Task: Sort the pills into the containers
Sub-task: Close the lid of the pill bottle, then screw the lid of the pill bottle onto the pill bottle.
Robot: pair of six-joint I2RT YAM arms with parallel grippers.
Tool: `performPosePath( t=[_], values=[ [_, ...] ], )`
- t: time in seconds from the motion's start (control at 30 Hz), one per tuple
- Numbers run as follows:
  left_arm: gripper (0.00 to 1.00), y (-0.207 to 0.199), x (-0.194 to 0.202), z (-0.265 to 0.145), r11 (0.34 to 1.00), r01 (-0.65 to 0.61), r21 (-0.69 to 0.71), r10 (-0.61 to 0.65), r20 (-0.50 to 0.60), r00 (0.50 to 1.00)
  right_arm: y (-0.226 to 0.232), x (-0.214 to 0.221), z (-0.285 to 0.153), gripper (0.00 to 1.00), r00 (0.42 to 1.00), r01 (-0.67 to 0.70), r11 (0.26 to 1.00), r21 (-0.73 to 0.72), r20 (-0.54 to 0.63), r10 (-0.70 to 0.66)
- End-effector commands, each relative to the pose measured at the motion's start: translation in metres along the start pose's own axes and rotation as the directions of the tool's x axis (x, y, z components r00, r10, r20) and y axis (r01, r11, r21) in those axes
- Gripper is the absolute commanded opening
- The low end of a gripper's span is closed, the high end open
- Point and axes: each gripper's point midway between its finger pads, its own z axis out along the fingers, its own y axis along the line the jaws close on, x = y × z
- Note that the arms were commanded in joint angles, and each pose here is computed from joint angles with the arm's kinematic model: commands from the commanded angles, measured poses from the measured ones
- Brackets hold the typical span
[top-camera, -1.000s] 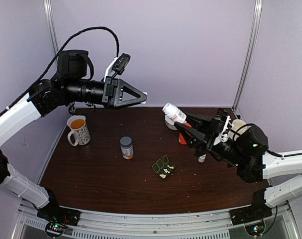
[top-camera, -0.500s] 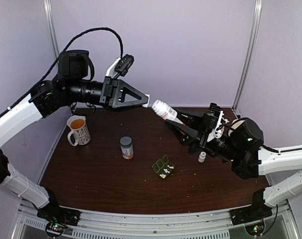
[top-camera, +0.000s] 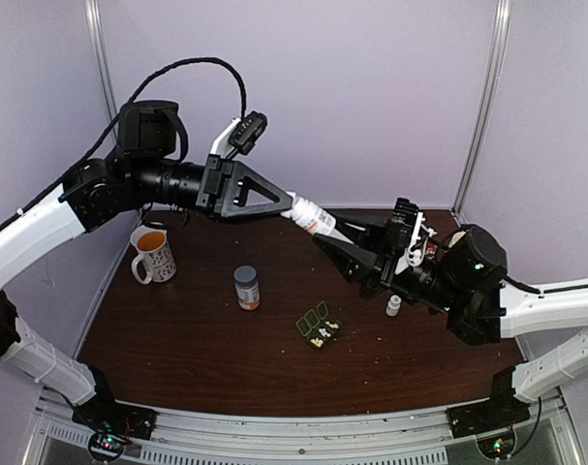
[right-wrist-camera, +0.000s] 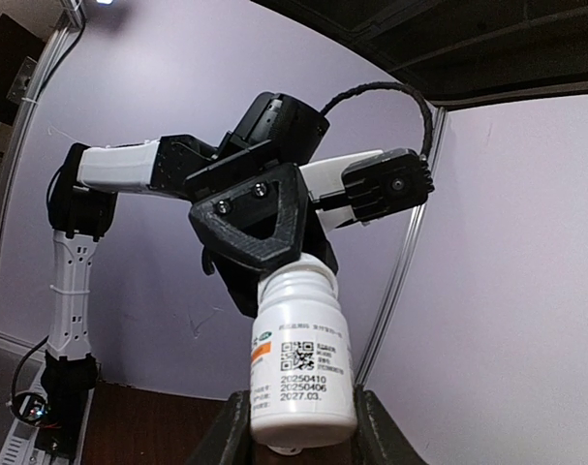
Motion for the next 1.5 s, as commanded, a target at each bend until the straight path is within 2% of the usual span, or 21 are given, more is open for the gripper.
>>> performPosePath(
  t=[0.0,0.2,0.3,0.4,0.73,0.83,0.93,1.0,1.1,1.23,1.33,1.4,1.47],
  values=[
    [0.00,-0.007,0.003,0.010,0.999,-0.013,0.046,0.014,-0.017,1.000,0.000,-0.011,0.004,0.00,1.000,-0.010,1.000,-0.010,0.009,0.010],
    [0.00,-0.001,0.008,0.013,1.000,0.004,0.028,-0.003,-0.044,0.999,0.008,0.009,0.003,0.00,0.985,0.093,0.992,-0.080,-0.136,-0.103],
    [0.00,0.007,0.017,0.014,1.000,0.023,-0.008,-0.024,-0.083,0.996,0.014,0.024,-0.004,0.00,0.945,0.181,0.971,-0.153,-0.246,-0.215],
    [0.00,0.011,0.021,0.015,0.998,0.053,-0.015,-0.054,-0.095,0.994,0.016,0.031,-0.012,0.00,0.895,0.284,0.935,-0.211,-0.291,-0.338],
    [0.00,0.011,0.021,0.022,0.989,0.139,0.041,-0.135,-0.089,0.987,0.014,0.037,-0.013,0.00,0.774,0.468,0.843,-0.264,-0.338,-0.535],
    [0.00,0.017,0.023,0.024,0.987,0.157,0.027,-0.154,-0.089,0.984,0.013,0.033,-0.009,0.00,0.763,0.494,0.835,-0.243,-0.339,-0.550],
    [0.00,0.019,0.021,0.026,0.991,0.132,0.022,-0.130,-0.079,0.988,0.014,0.019,-0.001,0.00,0.839,0.409,0.892,-0.193,-0.306,-0.450],
    [0.00,0.014,0.019,0.029,0.995,0.081,0.060,-0.076,-0.078,0.994,0.018,0.006,0.004,0.00,0.898,0.304,0.936,-0.177,-0.275,-0.344],
    [0.00,0.016,0.027,0.032,0.995,-0.077,0.064,0.084,-0.110,0.990,0.022,-0.019,0.009,0.00,0.963,0.136,0.976,-0.172,-0.210,-0.171],
    [0.00,0.030,0.036,0.031,0.949,-0.314,0.035,0.315,-0.131,0.940,0.020,-0.037,0.012,0.00,0.982,-0.064,0.985,-0.160,-0.188,0.033],
    [0.00,0.039,0.044,0.034,0.853,-0.522,0.024,0.521,-0.123,0.845,0.021,-0.039,0.012,0.00,0.963,-0.207,0.963,-0.175,-0.208,0.169],
    [0.00,0.048,0.048,0.036,0.750,-0.661,-0.008,0.654,-0.136,0.744,0.021,-0.039,0.009,0.00,0.943,-0.295,0.938,-0.182,-0.211,0.255],
    [0.00,0.050,0.052,0.036,0.637,-0.770,0.024,0.764,-0.151,0.628,0.022,-0.040,0.006,0.00,0.915,-0.385,0.903,-0.191,-0.209,0.346]
  ],
)
